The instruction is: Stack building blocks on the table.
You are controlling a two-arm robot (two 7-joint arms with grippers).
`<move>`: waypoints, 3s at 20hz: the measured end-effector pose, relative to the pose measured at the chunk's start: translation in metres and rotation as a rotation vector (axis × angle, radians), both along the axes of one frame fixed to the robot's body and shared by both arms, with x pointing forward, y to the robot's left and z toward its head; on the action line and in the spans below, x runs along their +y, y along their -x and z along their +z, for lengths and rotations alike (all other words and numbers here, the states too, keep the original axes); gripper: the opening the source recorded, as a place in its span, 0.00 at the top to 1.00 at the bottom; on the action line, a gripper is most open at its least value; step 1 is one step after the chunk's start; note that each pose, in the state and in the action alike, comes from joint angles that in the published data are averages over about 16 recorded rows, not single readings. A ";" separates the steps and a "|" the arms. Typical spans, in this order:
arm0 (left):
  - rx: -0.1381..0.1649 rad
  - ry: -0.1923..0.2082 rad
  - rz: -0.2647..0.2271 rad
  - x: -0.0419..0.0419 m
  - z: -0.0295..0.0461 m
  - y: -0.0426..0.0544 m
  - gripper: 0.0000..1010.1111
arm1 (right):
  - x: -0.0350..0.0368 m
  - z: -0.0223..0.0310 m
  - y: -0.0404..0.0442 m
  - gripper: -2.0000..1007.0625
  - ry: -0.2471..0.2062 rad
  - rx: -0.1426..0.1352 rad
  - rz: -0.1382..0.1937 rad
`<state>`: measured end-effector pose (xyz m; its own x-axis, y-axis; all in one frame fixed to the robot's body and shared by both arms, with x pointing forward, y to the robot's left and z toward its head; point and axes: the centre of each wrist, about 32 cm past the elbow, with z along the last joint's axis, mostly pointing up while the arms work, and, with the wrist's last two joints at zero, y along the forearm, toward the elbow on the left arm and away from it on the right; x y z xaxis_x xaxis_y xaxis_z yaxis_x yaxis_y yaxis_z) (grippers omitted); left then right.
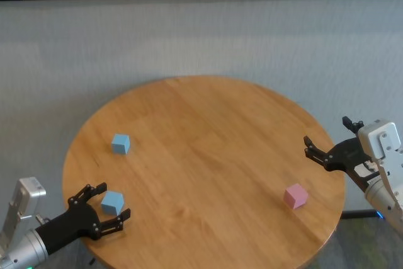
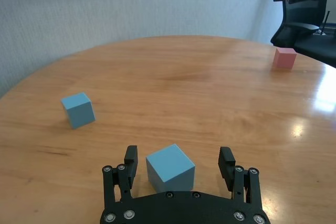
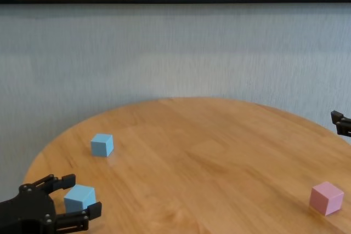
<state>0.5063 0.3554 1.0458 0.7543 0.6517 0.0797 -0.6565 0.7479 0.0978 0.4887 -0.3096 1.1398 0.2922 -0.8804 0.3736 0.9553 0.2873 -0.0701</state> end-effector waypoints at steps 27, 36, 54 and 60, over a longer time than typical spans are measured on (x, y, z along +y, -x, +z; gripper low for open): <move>0.030 -0.004 0.000 -0.0025 -0.0064 -0.0055 0.17 | 0.0000 0.0000 0.0000 0.00 0.000 0.000 0.000; 0.028 -0.003 -0.001 -0.0029 -0.0069 -0.0049 0.39 | 0.0000 0.0000 0.0000 0.00 0.000 0.000 0.000; -0.032 -0.024 0.006 -0.0104 0.0216 -0.0095 0.46 | 0.0000 0.0000 0.0000 0.00 0.000 0.000 0.000; -0.068 -0.049 -0.021 -0.0220 0.0437 -0.0231 0.46 | 0.0000 0.0000 0.0000 0.00 0.000 0.000 0.000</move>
